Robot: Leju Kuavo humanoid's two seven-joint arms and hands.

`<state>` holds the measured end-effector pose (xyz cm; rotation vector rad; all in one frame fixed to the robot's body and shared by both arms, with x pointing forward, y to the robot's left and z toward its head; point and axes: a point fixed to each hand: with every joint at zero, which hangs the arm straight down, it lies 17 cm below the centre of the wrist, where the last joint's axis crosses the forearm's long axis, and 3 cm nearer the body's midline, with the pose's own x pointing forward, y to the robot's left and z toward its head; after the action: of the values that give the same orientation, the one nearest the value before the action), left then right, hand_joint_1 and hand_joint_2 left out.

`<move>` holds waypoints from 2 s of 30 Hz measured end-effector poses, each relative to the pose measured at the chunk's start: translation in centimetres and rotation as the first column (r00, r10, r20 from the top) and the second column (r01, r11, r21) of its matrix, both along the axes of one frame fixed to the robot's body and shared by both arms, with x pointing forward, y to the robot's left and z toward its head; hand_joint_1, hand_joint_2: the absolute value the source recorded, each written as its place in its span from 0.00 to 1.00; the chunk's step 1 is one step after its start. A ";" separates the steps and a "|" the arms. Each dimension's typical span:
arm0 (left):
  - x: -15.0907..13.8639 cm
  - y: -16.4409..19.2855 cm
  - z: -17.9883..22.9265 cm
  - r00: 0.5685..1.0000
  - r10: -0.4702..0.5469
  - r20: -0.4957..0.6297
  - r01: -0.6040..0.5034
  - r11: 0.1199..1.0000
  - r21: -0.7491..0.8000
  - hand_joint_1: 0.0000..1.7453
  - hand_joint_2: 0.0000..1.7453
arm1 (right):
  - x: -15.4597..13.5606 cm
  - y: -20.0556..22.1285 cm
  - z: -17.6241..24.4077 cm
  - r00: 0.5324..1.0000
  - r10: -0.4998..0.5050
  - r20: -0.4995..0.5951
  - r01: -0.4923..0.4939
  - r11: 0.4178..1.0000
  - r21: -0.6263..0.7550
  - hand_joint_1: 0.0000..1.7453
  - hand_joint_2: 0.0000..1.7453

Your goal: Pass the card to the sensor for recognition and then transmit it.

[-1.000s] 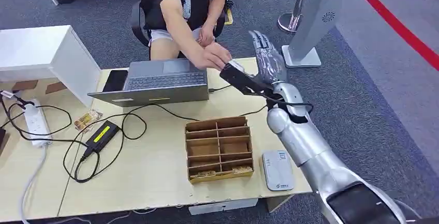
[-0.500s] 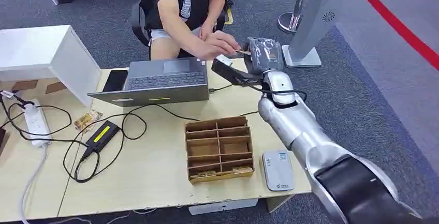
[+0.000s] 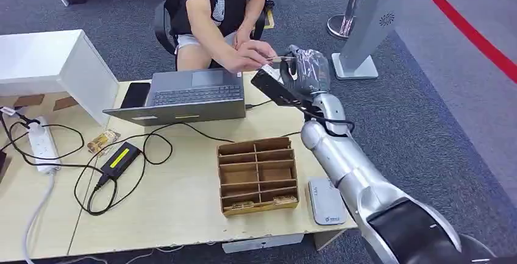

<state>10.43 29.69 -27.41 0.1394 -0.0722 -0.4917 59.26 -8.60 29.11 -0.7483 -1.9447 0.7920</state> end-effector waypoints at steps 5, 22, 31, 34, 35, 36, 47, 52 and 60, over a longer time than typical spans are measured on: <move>-0.4 0.1 -0.1 1.000 0.026 0.004 -0.026 1.000 -0.003 0.00 1.00 | -1.7 0.7 0.7 0.998 0.067 0.016 -0.068 0.994 0.087 1.00 1.00; -4.6 1.9 -0.8 0.978 0.207 0.000 -0.207 0.978 0.015 0.00 1.00 | -12.5 -9.9 -4.6 0.998 0.054 0.028 -0.057 0.986 0.157 1.00 1.00; -4.6 2.0 -0.8 0.973 0.229 0.003 -0.229 0.973 0.012 0.00 1.00 | -13.7 -11.7 -4.9 0.999 0.044 0.027 -0.048 0.990 0.130 1.00 1.00; -4.6 2.0 -0.8 0.973 0.229 0.003 -0.229 0.973 0.012 0.00 1.00 | -13.9 -11.9 -4.9 0.999 0.044 0.029 -0.047 0.991 0.126 1.00 1.00; -4.6 2.0 -0.8 0.973 0.232 0.003 -0.232 0.973 0.013 0.00 1.00 | -13.8 -11.8 -5.3 0.999 0.043 0.010 -0.043 0.994 0.104 1.00 1.00; -4.6 2.0 -0.8 0.971 0.238 0.003 -0.238 0.971 0.012 0.00 1.00 | -13.6 -12.0 -6.4 0.998 0.043 -0.036 -0.041 0.998 0.056 1.00 1.00; -4.8 3.0 -0.8 0.961 0.276 -0.003 -0.276 0.961 0.022 0.00 1.00 | -15.9 -17.2 -14.1 0.956 0.096 -0.278 -0.178 0.941 -0.286 1.00 1.00; -4.9 3.2 -0.7 0.958 0.286 -0.006 -0.286 0.958 0.024 0.00 1.00 | -16.3 -18.3 -14.7 0.933 0.117 -0.341 -0.245 0.900 -0.360 1.00 1.00; -5.0 3.3 -0.7 0.954 0.299 -0.008 -0.299 0.954 0.025 0.00 1.00 | -16.5 -19.8 -14.3 0.919 0.126 -0.375 -0.289 0.861 -0.419 1.00 1.00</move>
<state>5.42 32.97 -28.16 0.1675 -0.0325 -0.1904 42.76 -28.41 14.85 -0.6257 -1.5497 1.4638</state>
